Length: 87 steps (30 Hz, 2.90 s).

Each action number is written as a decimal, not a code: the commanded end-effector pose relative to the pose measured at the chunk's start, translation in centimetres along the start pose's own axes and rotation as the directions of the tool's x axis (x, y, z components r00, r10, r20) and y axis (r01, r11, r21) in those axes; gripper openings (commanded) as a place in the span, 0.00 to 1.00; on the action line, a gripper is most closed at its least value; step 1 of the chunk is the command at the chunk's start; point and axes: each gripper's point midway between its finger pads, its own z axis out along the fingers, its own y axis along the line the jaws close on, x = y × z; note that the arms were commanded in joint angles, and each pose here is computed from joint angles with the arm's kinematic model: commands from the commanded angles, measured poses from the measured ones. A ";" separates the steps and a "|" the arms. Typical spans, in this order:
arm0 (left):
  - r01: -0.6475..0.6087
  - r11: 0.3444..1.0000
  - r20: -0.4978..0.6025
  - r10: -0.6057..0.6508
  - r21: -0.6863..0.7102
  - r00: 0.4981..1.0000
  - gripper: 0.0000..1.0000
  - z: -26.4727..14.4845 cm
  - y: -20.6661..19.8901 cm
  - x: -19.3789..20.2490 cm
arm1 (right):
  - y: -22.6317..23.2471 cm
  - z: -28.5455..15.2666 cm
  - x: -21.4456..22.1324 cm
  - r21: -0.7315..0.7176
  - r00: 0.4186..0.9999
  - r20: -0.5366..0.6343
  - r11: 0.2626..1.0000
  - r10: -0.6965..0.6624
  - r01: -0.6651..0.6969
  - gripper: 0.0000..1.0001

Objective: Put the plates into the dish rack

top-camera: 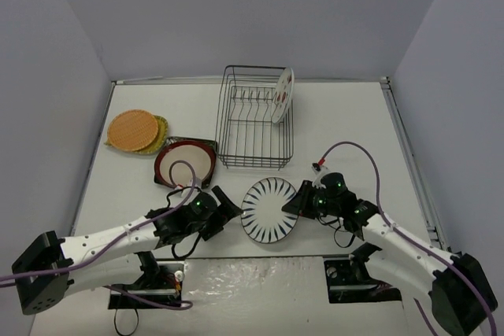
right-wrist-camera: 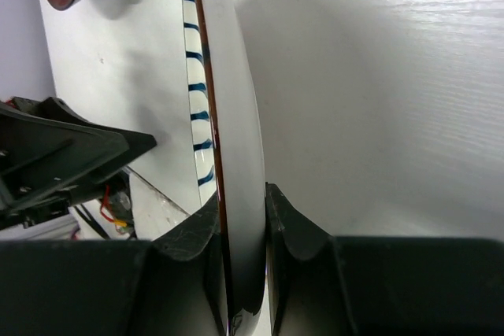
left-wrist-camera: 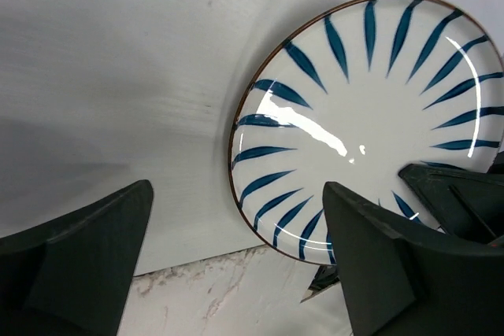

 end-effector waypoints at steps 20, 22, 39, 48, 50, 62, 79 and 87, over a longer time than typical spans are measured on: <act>-0.457 0.790 0.386 0.603 -0.409 0.698 0.97 -15.2 -5.6 -16.9 | 18.7 -8.8 -19.0 0.103 0.823 0.306 0.876 -0.479 0.471 0.00; -0.460 0.788 0.378 0.605 -0.409 0.700 0.97 -15.4 -5.5 -18.0 | 19.9 -8.7 -22.0 0.163 0.795 0.346 0.867 -0.498 0.471 0.00; -0.477 0.685 0.311 0.699 -0.551 0.644 0.97 -14.2 -1.7 -22.8 | 19.3 -3.1 -42.1 0.703 0.572 0.534 0.703 -0.622 0.108 0.00; -0.471 0.666 0.304 0.712 -0.579 0.633 0.97 -13.6 0.4 -22.8 | 15.8 1.5 -43.5 0.745 0.594 0.513 0.666 -0.620 0.052 0.00; -0.471 0.666 0.297 0.710 -0.579 0.638 0.97 -13.1 1.0 -22.6 | 14.8 2.6 -43.5 0.747 0.608 0.506 0.663 -0.612 0.047 0.00; -0.448 0.663 0.293 0.703 -0.599 0.648 0.97 -12.6 1.4 -23.2 | 8.6 8.8 -42.3 0.744 0.700 0.466 0.668 -0.540 0.020 0.00; -0.438 0.683 0.296 0.682 -0.585 0.668 0.97 -12.4 1.5 -23.0 | 9.0 8.3 -41.7 0.698 0.717 0.480 0.715 -0.506 0.038 0.56; -0.404 0.727 0.325 0.636 -0.555 0.700 0.97 -12.0 1.3 -22.8 | 13.3 3.6 -41.8 0.675 0.668 0.496 0.730 -0.554 0.105 0.82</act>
